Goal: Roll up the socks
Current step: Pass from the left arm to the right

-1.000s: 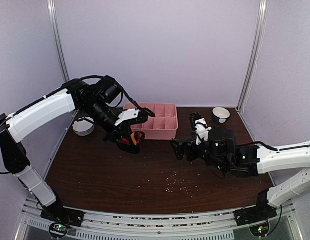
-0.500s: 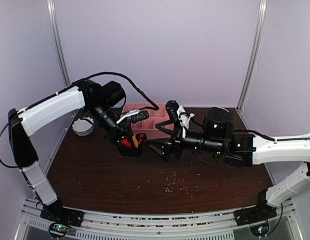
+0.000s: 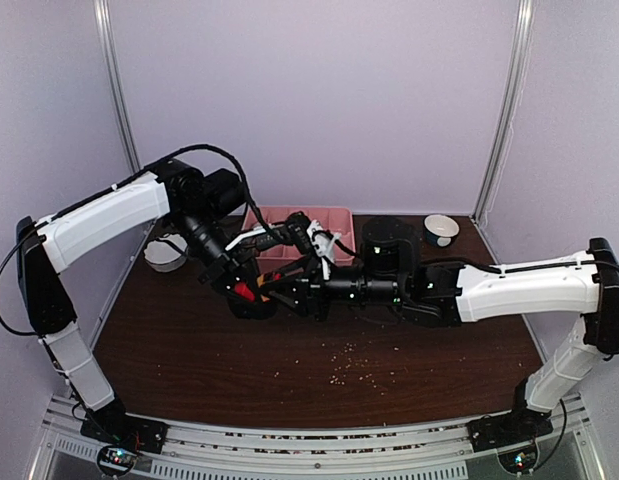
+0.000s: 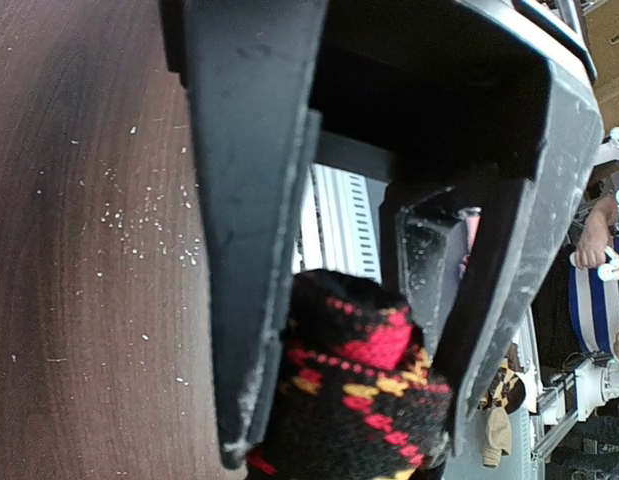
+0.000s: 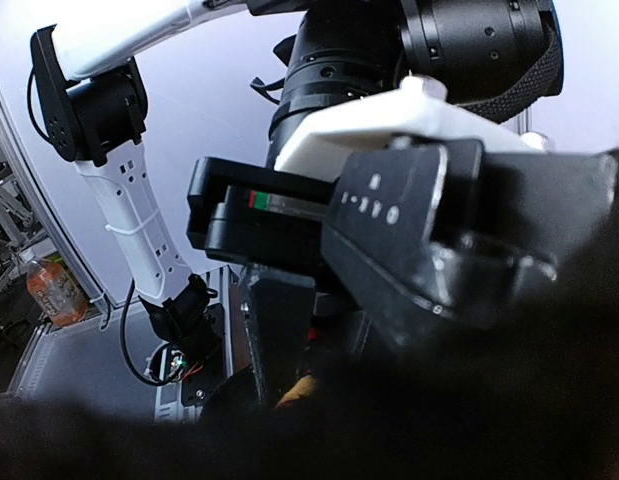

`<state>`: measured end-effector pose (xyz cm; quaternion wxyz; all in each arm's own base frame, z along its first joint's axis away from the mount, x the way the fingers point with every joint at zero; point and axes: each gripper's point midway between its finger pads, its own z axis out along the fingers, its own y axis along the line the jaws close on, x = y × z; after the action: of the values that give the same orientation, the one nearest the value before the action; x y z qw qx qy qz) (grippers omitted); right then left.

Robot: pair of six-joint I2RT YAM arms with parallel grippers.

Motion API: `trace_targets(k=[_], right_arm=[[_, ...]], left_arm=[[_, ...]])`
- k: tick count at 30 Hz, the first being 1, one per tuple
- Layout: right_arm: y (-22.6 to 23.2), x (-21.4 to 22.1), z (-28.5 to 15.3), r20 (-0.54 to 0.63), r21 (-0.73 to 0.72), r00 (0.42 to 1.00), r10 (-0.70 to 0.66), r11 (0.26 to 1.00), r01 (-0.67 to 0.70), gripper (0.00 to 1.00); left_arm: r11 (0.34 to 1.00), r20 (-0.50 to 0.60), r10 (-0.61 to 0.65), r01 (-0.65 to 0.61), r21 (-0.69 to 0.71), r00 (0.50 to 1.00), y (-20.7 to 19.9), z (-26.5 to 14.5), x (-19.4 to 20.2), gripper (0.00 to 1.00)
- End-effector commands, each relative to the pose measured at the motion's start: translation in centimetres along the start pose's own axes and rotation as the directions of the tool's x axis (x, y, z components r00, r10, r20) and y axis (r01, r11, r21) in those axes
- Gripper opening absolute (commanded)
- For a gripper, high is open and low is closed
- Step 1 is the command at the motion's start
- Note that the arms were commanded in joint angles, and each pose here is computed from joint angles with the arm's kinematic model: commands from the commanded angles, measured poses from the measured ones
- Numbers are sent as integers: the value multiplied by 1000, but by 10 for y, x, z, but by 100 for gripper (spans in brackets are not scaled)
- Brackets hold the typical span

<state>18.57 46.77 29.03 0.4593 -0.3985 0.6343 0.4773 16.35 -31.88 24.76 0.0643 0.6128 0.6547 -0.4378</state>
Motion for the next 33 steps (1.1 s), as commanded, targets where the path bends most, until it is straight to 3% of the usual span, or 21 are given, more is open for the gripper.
trace_targets(k=[1, 3, 6, 9, 13, 17, 21, 25, 29, 33], right_arm=[[-1, -5, 8, 7, 3, 999, 45, 999, -45, 38], [-2, -5, 6, 36, 0, 997, 67, 998, -67, 36], [-1, -14, 1, 113, -21, 987, 115, 993, -114, 0], [-1, -14, 4, 109, -36, 981, 160, 987, -157, 0], [-9, -18, 1, 146, 2, 969, 199, 980, -201, 0], [-23, -22, -11, 194, 114, 967, 165, 975, -189, 0], [-18, -20, -12, 178, 126, 978, 109, 983, -132, 0], [-11, -17, -10, 161, 112, 985, 61, 991, -79, 0], [-3, -16, -10, 157, 105, 988, 8, 994, -25, 0], [-1, -20, -11, 171, 124, 985, -2, 992, -19, 0]], left_arm=[[991, 87, 113, -119, 63, 990, -32, -14, -17, 0], [989, 96, 124, -130, 67, 988, -35, -15, -18, 0], [986, 101, 140, -148, 72, 985, -39, -17, -19, 0], [984, 105, 155, -162, 66, 982, -41, -19, -21, 8], [984, 87, 178, -175, -37, 980, -28, -24, -26, 32], [936, 48, 236, -213, -279, 971, -4, -40, -28, 36], [883, 43, 302, -263, -389, 952, -7, -58, -35, 46], [877, 57, 299, -250, -411, 953, -12, -73, -39, 50], [927, 125, 244, -194, -321, 962, -18, -75, -40, 55], [967, 133, 174, -143, -212, 976, -17, -58, -30, 86]])
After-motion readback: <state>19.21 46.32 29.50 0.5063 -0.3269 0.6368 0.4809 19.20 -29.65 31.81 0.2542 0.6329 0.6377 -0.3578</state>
